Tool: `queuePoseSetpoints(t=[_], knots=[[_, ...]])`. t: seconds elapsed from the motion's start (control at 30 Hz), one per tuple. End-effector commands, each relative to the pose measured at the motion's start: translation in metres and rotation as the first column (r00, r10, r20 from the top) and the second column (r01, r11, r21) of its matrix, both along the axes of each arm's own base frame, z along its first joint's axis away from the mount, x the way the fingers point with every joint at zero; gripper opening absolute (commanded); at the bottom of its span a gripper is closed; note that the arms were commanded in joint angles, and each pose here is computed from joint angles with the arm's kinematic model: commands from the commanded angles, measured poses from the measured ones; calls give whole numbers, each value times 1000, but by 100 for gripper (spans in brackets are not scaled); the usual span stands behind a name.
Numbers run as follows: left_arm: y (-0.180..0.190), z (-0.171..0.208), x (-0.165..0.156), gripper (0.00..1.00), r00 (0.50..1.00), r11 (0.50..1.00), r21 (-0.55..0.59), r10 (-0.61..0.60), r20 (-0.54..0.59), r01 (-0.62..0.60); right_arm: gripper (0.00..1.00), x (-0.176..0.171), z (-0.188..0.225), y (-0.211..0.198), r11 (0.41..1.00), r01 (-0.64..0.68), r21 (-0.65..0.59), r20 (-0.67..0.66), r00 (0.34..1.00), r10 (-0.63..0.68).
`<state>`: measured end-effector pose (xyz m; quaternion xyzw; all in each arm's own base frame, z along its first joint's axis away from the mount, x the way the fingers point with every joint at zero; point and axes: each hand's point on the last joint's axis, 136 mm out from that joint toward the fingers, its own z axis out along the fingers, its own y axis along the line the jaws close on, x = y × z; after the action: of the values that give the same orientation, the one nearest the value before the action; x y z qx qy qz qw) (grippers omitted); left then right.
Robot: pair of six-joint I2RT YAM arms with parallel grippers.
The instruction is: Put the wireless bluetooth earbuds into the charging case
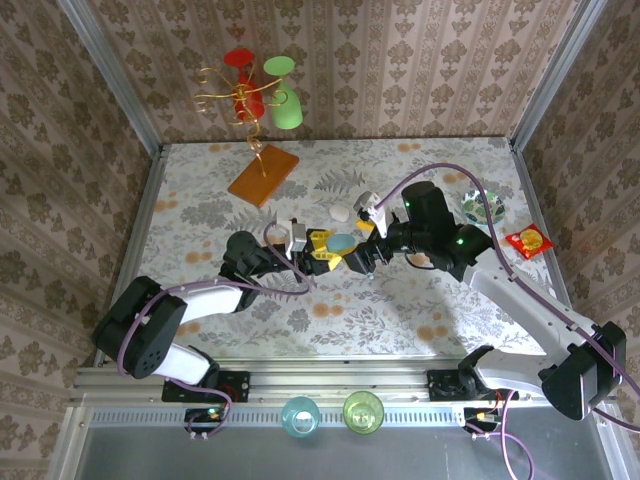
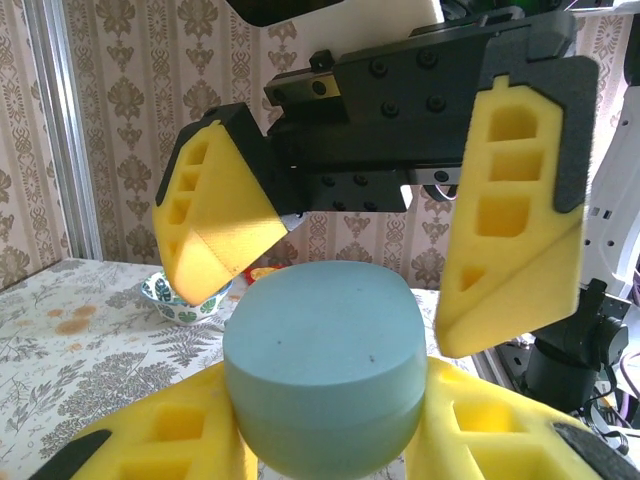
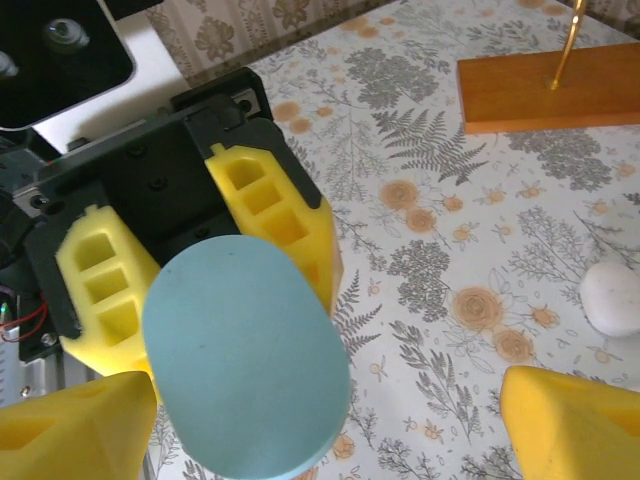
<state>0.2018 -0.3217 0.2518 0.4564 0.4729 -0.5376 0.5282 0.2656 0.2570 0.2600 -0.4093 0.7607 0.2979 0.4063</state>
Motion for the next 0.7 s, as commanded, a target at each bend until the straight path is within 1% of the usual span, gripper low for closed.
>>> queuePoseSetpoints(t=[0.0, 0.17, 0.4, 0.67], knots=[[1, 13, -11, 21, 998, 999, -27, -46, 40, 47, 90, 9, 16, -1, 1000, 30, 3, 64, 997, -30], [1, 15, -14, 21, 998, 998, -30, -54, 39, 55, 89, 17, 17, -7, 997, 83, 3, 70, 994, -83], [0, 10, -13, 21, 998, 998, -21, -56, 36, 57, 88, 23, 29, -11, 991, 106, 88, 52, 993, -110], [0, 12, -16, 20, 997, 997, -23, -69, 39, 70, 87, 31, 29, -17, 985, 149, 90, 38, 988, -153]])
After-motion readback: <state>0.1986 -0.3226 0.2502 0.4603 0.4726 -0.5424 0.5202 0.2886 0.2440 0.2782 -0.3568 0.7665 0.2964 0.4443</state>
